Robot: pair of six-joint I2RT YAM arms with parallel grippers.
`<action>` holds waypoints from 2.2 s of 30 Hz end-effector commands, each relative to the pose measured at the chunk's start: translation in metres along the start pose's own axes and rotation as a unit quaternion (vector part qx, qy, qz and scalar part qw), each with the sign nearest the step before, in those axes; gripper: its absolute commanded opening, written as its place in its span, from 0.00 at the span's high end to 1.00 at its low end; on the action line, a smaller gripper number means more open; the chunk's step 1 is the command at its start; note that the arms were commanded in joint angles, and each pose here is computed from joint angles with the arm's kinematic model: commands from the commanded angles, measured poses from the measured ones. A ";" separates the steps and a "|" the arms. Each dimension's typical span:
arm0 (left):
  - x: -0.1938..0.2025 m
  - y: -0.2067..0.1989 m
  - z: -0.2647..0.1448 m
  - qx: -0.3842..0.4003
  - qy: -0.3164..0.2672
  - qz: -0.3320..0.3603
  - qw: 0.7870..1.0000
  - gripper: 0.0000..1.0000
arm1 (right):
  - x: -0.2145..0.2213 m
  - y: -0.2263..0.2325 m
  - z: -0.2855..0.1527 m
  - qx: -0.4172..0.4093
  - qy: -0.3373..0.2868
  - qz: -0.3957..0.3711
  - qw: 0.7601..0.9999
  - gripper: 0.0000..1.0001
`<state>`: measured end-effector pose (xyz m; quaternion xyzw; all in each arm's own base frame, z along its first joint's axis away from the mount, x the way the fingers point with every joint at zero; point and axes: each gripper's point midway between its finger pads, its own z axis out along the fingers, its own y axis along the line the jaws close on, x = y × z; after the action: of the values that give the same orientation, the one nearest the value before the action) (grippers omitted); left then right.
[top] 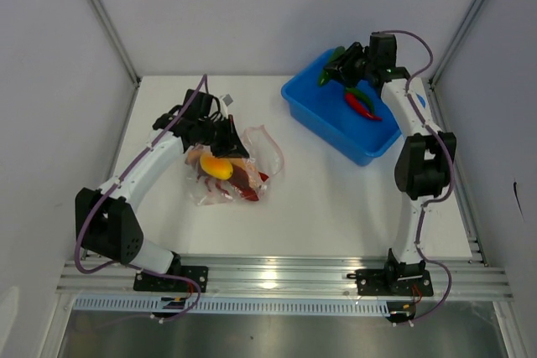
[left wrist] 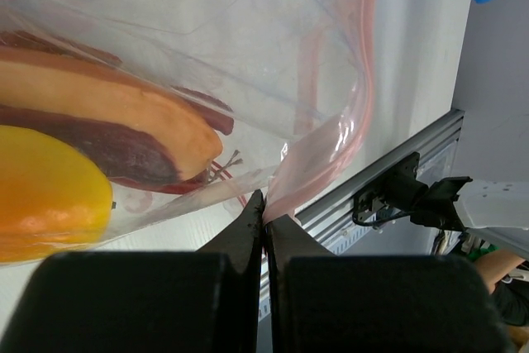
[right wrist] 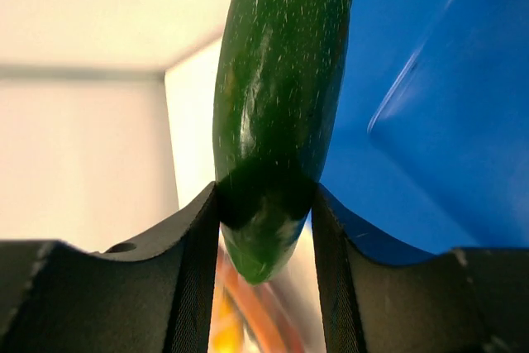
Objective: Place the food in the zip-top bag and seal the zipper
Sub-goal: Pick up the fake vegetable from the bin, then place the fake vegetable in the zipper food storage bag.
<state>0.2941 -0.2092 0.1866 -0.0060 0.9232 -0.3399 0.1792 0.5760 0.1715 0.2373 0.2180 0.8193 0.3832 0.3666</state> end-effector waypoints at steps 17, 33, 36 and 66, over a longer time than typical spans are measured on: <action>0.004 0.006 -0.002 -0.001 -0.022 0.032 0.999 1.00 | 0.270 0.069 -0.214 -0.177 0.434 -0.189 0.863 1.00; -0.009 -0.013 -0.008 0.021 -0.021 0.049 0.998 0.99 | 0.323 0.044 -0.224 -0.127 0.500 -0.184 0.837 1.00; -0.005 -0.014 -0.015 0.023 -0.023 0.051 0.998 0.99 | 0.329 0.040 -0.203 -0.100 0.509 -0.200 0.831 1.00; 0.012 -0.036 -0.052 0.060 -0.042 0.088 0.993 0.99 | 0.344 0.075 -0.093 -0.126 0.510 -0.212 0.824 0.53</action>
<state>0.2668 -0.2017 0.2242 0.0447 0.9054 -0.3562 0.2269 0.2896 0.3803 0.1761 -0.2234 0.8678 0.4434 -0.0193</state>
